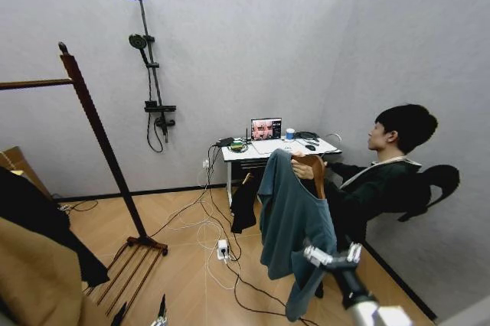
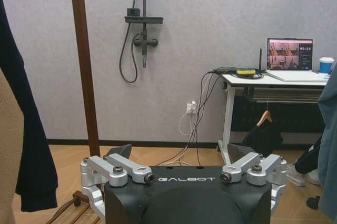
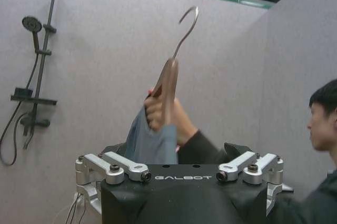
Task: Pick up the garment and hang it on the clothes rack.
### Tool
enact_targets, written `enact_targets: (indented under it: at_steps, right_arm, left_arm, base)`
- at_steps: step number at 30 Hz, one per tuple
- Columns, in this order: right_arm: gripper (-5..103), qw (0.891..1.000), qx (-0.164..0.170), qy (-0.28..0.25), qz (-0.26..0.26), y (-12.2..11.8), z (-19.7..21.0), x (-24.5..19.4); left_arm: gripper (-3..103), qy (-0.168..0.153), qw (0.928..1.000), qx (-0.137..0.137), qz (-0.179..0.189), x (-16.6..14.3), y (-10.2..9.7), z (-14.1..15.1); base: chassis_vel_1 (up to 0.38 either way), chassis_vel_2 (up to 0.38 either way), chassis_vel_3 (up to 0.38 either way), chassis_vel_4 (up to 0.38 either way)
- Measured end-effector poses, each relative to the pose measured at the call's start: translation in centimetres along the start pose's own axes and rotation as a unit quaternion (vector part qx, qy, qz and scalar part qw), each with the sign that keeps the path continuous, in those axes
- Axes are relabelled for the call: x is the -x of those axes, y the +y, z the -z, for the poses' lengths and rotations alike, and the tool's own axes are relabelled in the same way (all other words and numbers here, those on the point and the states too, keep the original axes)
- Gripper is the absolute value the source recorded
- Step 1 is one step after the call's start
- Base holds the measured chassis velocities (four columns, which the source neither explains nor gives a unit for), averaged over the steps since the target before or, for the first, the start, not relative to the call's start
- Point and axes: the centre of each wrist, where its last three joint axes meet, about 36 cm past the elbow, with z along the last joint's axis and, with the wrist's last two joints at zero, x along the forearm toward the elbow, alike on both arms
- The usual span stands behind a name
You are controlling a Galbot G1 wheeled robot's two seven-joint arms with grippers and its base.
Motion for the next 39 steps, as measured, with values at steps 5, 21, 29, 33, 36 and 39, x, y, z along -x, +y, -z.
enact_targets:
  at_steps: [5,21,29,33,36,39]
  right_arm:
    - [100,0.999,-0.007,-0.04,-0.003,-2.4,4.0,2.2]
    - [100,0.996,0.013,-0.079,0.03,-5.1,9.1,5.2]
    - [100,0.992,0.061,-0.074,0.085,-5.4,8.1,8.3]
    - [100,0.994,0.051,-0.069,0.072,-5.5,7.2,8.3]
    - [100,0.994,0.05,-0.068,0.062,-6.1,6.3,9.4]
    - [100,0.994,0.051,-0.07,0.061,-6.4,5.8,10.6]
  left_arm:
    - [100,0.0,1.0,0.0,0.0,0.0,0.0,0.0]
    - [100,0.0,1.0,0.0,0.0,0.0,0.0,0.0]
    - [100,0.0,1.0,0.0,0.0,0.0,0.0,0.0]
    - [100,0.0,1.0,0.0,0.0,0.0,0.0,0.0]
    - [100,0.0,1.0,0.0,0.0,0.0,0.0,0.0]
    - [100,0.0,1.0,0.0,0.0,0.0,0.0,0.0]
  base:
    - [0.0,0.0,0.0,0.0]
    - [0.0,0.0,0.0,0.0]
    - [0.0,0.0,0.0,0.0]
    - [0.0,0.0,0.0,0.0]
    - [0.0,0.0,0.0,0.0]
    - [0.0,0.0,0.0,0.0]
